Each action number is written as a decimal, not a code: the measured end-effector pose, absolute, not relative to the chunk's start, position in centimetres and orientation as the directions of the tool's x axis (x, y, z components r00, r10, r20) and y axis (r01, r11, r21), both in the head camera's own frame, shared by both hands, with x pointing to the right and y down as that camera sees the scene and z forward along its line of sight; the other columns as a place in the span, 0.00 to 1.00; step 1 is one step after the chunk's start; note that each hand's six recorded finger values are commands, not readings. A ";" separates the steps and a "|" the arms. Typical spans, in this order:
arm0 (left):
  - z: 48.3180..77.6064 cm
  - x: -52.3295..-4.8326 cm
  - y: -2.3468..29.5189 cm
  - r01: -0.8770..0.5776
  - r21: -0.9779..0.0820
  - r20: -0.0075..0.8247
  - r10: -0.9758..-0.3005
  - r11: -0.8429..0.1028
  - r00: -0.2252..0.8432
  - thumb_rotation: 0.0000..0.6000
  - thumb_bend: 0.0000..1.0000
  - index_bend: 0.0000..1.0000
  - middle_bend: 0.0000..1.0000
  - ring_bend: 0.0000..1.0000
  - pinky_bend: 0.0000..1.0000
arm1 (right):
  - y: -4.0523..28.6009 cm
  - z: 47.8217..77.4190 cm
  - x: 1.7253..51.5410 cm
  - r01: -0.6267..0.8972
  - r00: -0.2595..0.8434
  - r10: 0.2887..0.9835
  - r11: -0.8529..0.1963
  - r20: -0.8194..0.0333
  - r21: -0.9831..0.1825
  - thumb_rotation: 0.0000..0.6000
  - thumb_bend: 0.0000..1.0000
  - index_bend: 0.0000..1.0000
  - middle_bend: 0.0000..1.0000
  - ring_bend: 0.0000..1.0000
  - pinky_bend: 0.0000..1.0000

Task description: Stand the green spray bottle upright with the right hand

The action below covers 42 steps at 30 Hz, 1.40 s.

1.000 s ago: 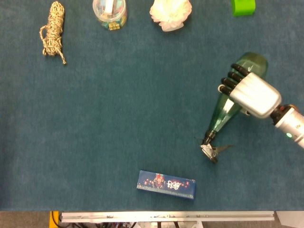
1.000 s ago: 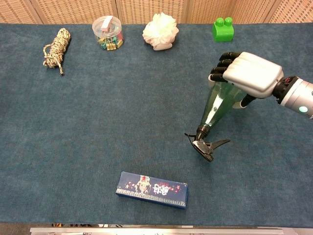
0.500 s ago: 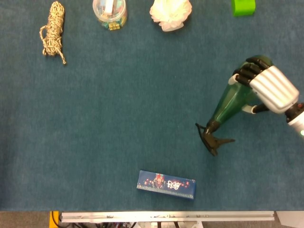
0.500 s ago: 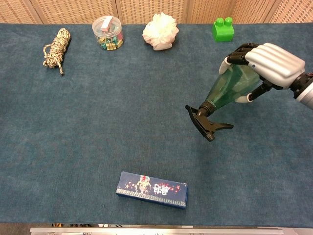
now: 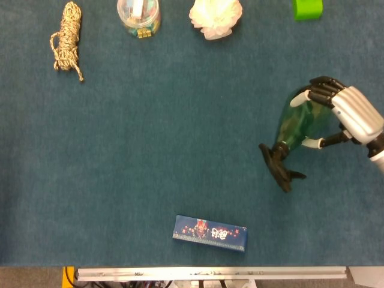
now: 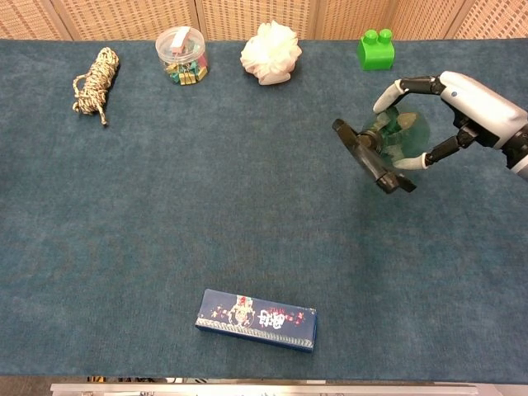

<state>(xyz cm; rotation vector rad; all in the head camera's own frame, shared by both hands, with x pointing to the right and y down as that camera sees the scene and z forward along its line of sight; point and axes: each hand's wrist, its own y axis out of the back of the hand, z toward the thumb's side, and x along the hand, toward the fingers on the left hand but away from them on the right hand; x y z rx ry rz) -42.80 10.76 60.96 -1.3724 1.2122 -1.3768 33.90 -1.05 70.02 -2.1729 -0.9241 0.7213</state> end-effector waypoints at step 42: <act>61.2 -42.6 10.7 -0.066 -0.976 0.209 -0.976 -0.205 -0.059 1.00 0.00 0.13 0.18 0.06 0.19 | -0.3 75.5 37.4 0.859 0.442 0.857 -0.489 -0.263 -0.151 1.00 0.00 0.42 0.50 0.37 0.19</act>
